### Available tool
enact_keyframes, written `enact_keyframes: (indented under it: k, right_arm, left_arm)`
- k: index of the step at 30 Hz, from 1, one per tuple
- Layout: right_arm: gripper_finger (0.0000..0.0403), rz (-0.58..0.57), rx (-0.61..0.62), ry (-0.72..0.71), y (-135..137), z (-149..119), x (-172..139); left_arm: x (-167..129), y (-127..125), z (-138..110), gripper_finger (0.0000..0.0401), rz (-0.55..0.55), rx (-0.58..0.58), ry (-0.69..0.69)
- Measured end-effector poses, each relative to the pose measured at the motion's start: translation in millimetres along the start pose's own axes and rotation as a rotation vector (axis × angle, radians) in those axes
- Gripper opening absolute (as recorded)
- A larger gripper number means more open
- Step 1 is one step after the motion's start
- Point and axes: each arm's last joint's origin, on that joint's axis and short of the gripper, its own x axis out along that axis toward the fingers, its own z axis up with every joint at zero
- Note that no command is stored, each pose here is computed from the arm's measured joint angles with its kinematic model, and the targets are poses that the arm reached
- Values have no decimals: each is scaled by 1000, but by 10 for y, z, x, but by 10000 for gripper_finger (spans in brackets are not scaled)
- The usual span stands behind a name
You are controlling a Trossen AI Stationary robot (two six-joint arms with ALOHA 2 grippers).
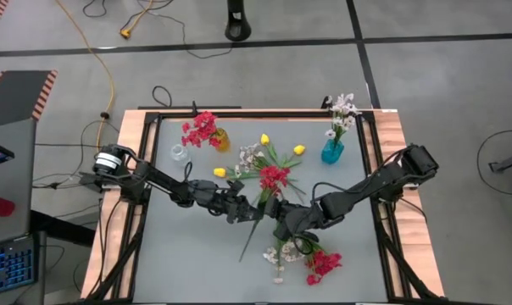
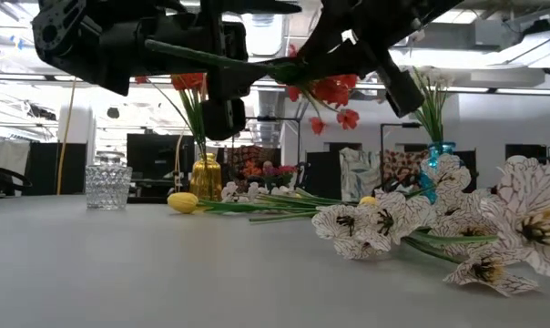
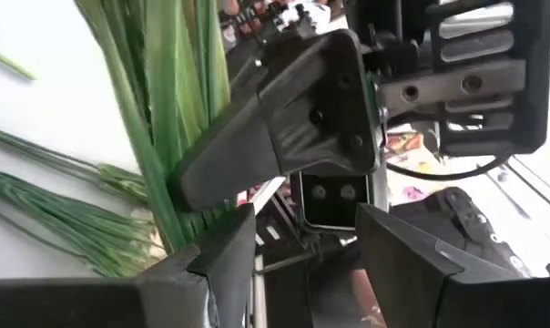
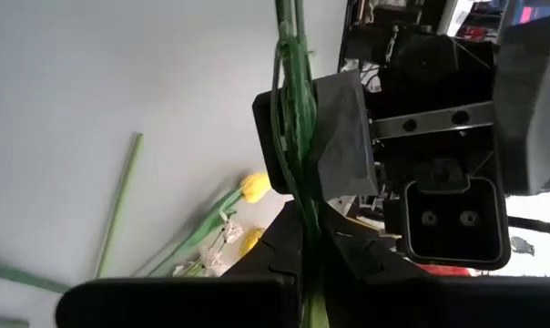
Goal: Sort flowers into vase by color
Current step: Put the top red flowers into the yellow vase
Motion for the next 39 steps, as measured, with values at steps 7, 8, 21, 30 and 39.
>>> enact_keyframes:
  k: [7, 8, 21, 30, 39]
  right_arm:
    - [49, -1, -4, 8, 6, 18, -18]
    - [49, 0, -6, 8, 7, 22, -22]
    - [50, 1, -33, -33, 39, 150, -128]
    - [50, 12, -36, -59, 74, 223, -193]
    - [50, 4, -27, -65, 62, 227, -195]
  left_arm:
    - [-3, -4, -33, 182, -33, -17, 93]
    - [-3, -5, -36, 182, -38, -18, 103]
    - [-17, 69, -71, 182, 3, -18, 219]
    - [-38, 121, 24, 182, -7, -25, 249]
    - [-53, 179, 106, 182, 24, -10, 214]
